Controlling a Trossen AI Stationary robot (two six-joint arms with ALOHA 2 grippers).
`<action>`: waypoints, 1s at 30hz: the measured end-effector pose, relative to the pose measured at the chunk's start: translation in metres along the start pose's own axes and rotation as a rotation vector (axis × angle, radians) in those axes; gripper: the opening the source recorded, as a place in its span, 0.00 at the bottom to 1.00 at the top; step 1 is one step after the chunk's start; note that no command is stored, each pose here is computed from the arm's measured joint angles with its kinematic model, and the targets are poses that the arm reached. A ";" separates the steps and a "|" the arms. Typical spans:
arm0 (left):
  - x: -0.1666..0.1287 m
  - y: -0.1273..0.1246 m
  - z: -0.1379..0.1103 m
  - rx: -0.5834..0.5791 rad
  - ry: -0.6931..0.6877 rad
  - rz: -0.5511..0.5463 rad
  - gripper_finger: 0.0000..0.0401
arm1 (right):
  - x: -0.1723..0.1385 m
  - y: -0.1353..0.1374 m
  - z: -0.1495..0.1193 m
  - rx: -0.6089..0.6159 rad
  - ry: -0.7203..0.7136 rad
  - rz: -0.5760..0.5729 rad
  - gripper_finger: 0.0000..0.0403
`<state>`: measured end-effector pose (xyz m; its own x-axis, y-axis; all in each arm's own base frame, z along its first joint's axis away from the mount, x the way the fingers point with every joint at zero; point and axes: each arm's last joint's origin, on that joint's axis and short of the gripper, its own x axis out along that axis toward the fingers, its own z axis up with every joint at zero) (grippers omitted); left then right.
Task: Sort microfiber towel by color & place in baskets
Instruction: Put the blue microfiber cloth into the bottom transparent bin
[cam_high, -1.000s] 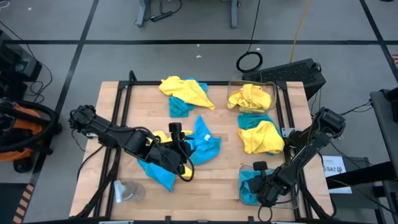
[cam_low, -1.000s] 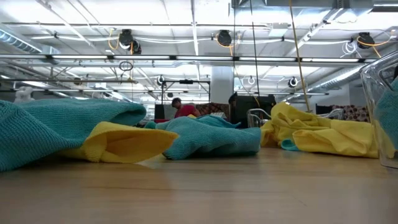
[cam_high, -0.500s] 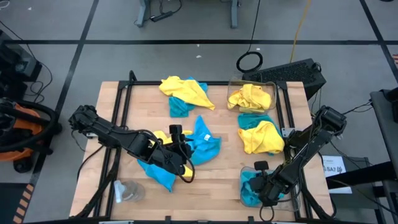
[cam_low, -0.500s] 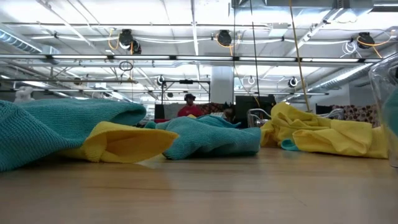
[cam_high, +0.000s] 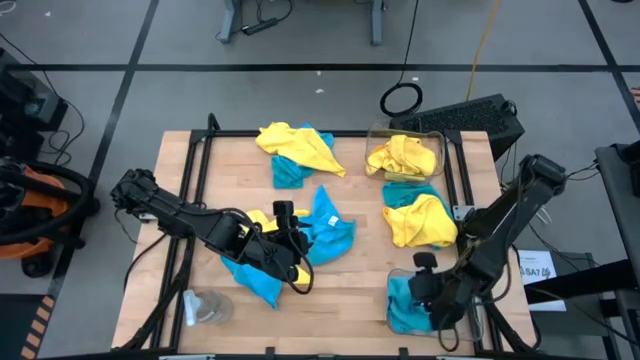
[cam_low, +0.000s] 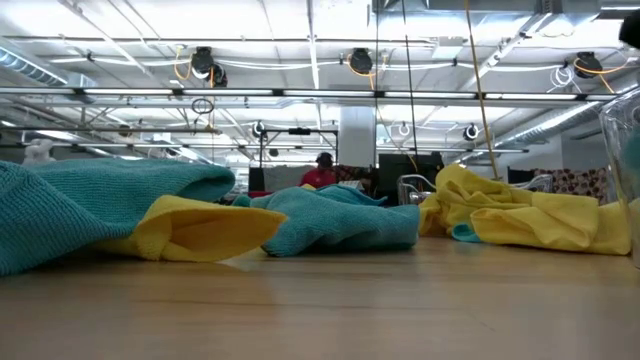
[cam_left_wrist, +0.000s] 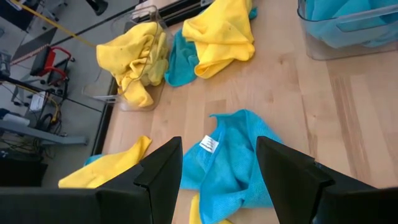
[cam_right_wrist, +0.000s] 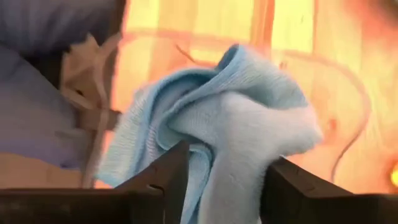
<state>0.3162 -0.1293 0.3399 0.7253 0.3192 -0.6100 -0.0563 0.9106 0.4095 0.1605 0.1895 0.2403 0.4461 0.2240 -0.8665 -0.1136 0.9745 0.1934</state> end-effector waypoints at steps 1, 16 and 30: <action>0.000 0.000 0.000 0.001 0.000 0.000 0.53 | -0.006 -0.001 0.001 0.004 -0.017 0.014 0.39; 0.000 0.000 0.000 0.001 0.003 0.000 0.53 | -0.042 -0.008 0.002 0.023 -0.123 0.123 0.51; 0.000 0.000 0.000 -0.002 0.003 0.000 0.53 | 0.004 0.005 -0.002 -0.049 -0.071 -0.089 0.22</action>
<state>0.3160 -0.1292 0.3397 0.7232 0.3203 -0.6119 -0.0582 0.9111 0.4081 0.1597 0.1952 0.2366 0.5182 0.1383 -0.8440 -0.1127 0.9893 0.0928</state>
